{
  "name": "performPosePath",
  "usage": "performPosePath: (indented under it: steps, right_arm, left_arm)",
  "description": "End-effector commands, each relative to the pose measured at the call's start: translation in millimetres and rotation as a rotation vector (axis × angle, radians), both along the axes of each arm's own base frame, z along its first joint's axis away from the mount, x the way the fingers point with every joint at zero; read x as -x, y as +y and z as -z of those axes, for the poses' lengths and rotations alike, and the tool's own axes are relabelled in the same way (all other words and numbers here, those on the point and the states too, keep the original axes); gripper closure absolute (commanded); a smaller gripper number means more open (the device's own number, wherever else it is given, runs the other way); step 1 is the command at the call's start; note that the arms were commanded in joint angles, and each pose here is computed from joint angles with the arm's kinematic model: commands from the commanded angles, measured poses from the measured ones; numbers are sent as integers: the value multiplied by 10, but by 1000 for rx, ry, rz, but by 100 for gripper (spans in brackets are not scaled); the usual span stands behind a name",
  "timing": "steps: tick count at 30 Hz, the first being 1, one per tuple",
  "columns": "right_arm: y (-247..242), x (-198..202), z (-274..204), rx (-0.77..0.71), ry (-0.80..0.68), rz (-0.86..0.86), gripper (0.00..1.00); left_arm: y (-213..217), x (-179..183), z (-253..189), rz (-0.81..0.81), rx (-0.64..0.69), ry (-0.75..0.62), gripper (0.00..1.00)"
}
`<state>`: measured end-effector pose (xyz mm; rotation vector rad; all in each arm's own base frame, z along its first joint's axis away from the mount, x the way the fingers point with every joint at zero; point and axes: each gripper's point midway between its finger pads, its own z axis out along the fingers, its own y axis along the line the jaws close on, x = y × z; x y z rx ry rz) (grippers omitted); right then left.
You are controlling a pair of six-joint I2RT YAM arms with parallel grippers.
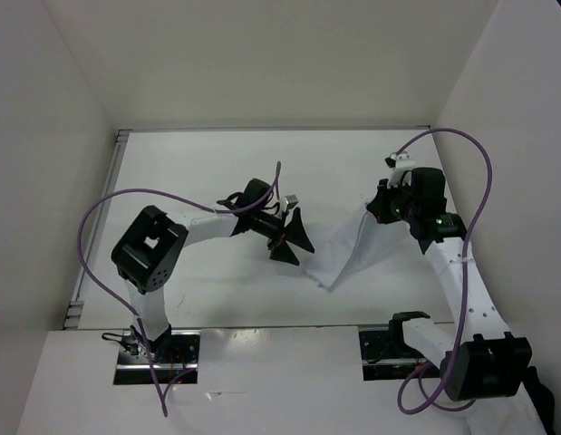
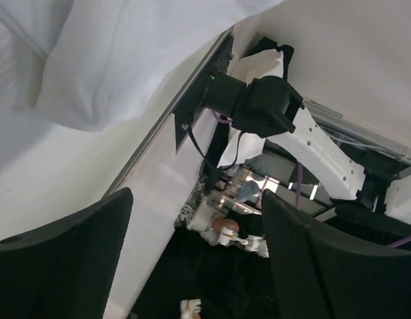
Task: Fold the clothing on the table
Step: Fold the skirt
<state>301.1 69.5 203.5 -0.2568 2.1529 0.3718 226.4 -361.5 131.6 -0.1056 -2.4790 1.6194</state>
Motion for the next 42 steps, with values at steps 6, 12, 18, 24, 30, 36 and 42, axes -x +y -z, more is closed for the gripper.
performPosePath:
  steps: [6,12,18,24,30,36,42]
  right_arm:
    - [-26,-174,-128,-5,-151,15,100]
    - [55,-120,-163,-52,-158,-21,100]
    - [-12,-126,-262,-41,-189,7,100]
    - [-100,-111,-281,-64,-189,54,100]
    - [-96,-74,-321,-72,-197,58,100]
    - [-108,-55,-403,-76,-234,69,100]
    - [-119,-40,-387,-79,-231,81,100]
  left_arm:
    - [601,-751,-57,-232,-60,-50,4]
    - [193,-471,-119,-186,-5,-1,4]
    - [-51,-87,-1,-260,-88,95,2]
    - [-76,37,127,-295,-168,109,6]
    - [-223,-21,220,-338,-188,109,22]
    - [-615,66,276,-292,-176,143,21]
    - [-640,148,529,-307,-222,193,21]
